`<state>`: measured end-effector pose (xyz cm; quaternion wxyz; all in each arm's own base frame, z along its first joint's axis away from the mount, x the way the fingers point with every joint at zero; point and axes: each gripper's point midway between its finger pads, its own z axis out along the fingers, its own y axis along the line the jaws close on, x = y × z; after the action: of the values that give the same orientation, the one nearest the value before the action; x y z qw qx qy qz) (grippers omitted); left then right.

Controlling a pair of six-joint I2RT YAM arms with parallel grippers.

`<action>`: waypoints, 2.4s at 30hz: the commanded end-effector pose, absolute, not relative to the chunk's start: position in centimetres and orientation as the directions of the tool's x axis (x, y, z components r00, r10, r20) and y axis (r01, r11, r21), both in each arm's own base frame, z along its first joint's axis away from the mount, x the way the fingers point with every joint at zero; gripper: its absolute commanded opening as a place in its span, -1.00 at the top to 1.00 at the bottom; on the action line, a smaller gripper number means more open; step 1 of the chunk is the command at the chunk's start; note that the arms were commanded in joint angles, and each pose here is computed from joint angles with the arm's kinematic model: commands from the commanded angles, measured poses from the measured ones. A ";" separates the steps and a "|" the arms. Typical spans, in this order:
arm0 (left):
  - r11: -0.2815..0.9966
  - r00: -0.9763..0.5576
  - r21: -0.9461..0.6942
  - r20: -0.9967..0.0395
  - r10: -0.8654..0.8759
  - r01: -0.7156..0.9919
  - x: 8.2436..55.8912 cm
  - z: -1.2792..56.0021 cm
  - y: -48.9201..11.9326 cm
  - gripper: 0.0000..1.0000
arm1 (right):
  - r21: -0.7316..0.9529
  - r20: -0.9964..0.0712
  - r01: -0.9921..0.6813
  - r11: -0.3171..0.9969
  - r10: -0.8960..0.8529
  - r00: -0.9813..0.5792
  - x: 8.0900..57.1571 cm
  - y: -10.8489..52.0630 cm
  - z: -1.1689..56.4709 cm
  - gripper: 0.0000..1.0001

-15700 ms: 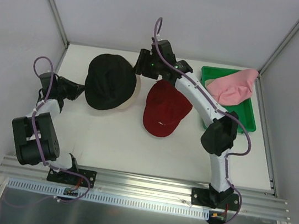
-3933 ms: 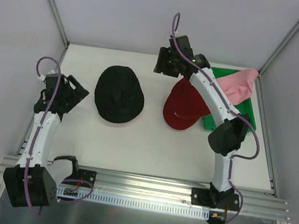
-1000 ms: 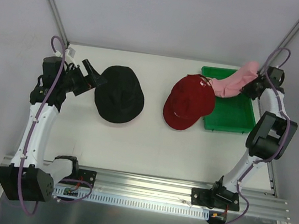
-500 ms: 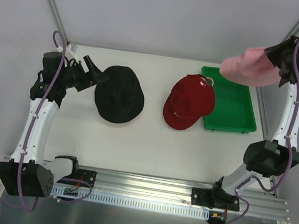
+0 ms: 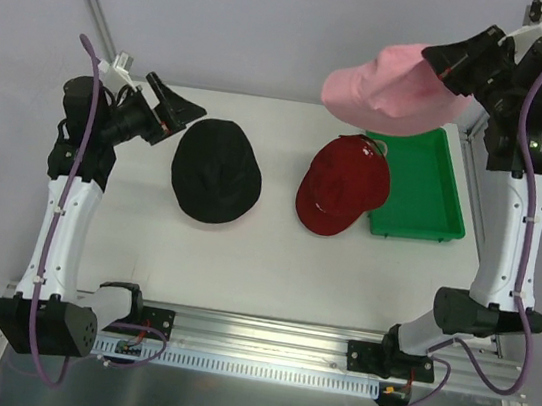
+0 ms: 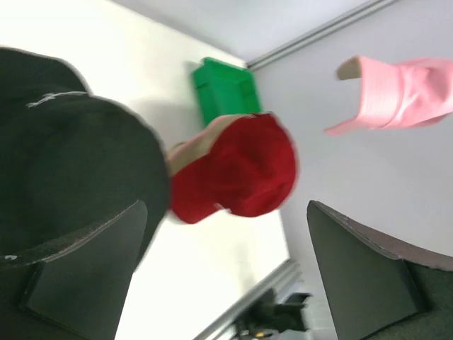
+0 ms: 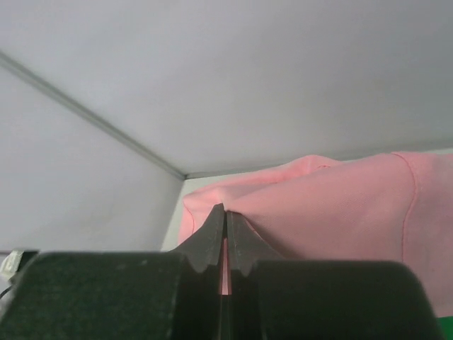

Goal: Stack the hats

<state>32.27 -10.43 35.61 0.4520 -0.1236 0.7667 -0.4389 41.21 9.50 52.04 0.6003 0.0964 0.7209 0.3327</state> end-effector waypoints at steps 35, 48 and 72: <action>0.173 -0.552 -0.914 -0.363 -0.751 0.366 28.6 40.3 -14.7 -0.48 | 0.724 -0.690 -0.627 0.289 0.324 -0.647 34.3 37.0 51.9 0.99; 0.451 -0.446 -0.866 -0.499 -0.743 0.217 29.4 33.4 -12.1 0.49 | 0.683 -0.697 -0.572 0.453 0.170 -0.697 33.8 40.3 44.1 0.99; 0.562 -0.323 -0.805 -0.593 -0.738 0.193 26.1 32.1 -9.9 0.86 | 0.560 -0.803 -0.625 0.545 0.168 -0.573 32.0 40.4 45.7 0.99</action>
<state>26.85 -9.57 29.92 0.5326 -0.2194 0.7029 -0.4174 33.68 42.42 38.47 0.3625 -0.1438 0.8143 0.4300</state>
